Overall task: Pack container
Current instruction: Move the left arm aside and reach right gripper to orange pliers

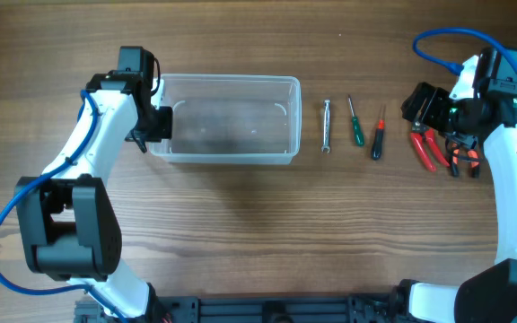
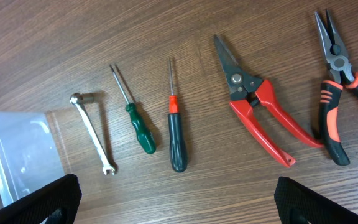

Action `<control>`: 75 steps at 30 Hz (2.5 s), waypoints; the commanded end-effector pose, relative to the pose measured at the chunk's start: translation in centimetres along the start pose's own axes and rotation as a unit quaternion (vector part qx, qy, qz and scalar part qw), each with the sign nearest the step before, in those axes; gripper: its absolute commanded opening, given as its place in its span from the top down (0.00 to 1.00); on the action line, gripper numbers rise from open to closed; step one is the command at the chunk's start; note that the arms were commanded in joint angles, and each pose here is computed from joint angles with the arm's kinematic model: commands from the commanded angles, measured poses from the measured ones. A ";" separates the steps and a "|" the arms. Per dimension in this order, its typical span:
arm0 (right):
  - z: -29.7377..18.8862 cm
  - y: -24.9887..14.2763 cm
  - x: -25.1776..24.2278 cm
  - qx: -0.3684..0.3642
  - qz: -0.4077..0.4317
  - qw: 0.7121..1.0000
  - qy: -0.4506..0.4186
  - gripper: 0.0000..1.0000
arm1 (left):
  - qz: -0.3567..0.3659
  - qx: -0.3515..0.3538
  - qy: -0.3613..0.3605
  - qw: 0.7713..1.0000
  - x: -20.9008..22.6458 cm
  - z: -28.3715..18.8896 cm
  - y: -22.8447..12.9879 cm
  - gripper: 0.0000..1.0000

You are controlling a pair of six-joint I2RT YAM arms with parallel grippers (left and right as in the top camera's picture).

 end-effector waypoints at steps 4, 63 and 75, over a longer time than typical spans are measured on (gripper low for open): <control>-0.3 0.7 -0.2 -0.009 0.005 1.000 -0.009 0.00 | 0.022 0.046 -0.029 0.998 -0.8 0.0 -2.2 0.85; 9.4 -2.4 -13.8 0.118 -0.014 0.989 -0.087 0.28 | -0.289 -0.250 0.054 0.922 15.4 -20.9 -1.2 0.00; 13.6 -5.4 -14.9 0.186 0.024 0.976 -0.110 0.38 | -0.289 -0.250 0.054 0.922 15.4 -20.9 -1.2 0.00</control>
Point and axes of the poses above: each gripper's point midway between its finger pads, its own z axis out along the fingers, its own x axis along the line the jaws close on, y = z × x, the point moved 1 cm from there along -z, back along the fingers, and after that the axes turned 9 degrees about -z, right-handed, at the moved point
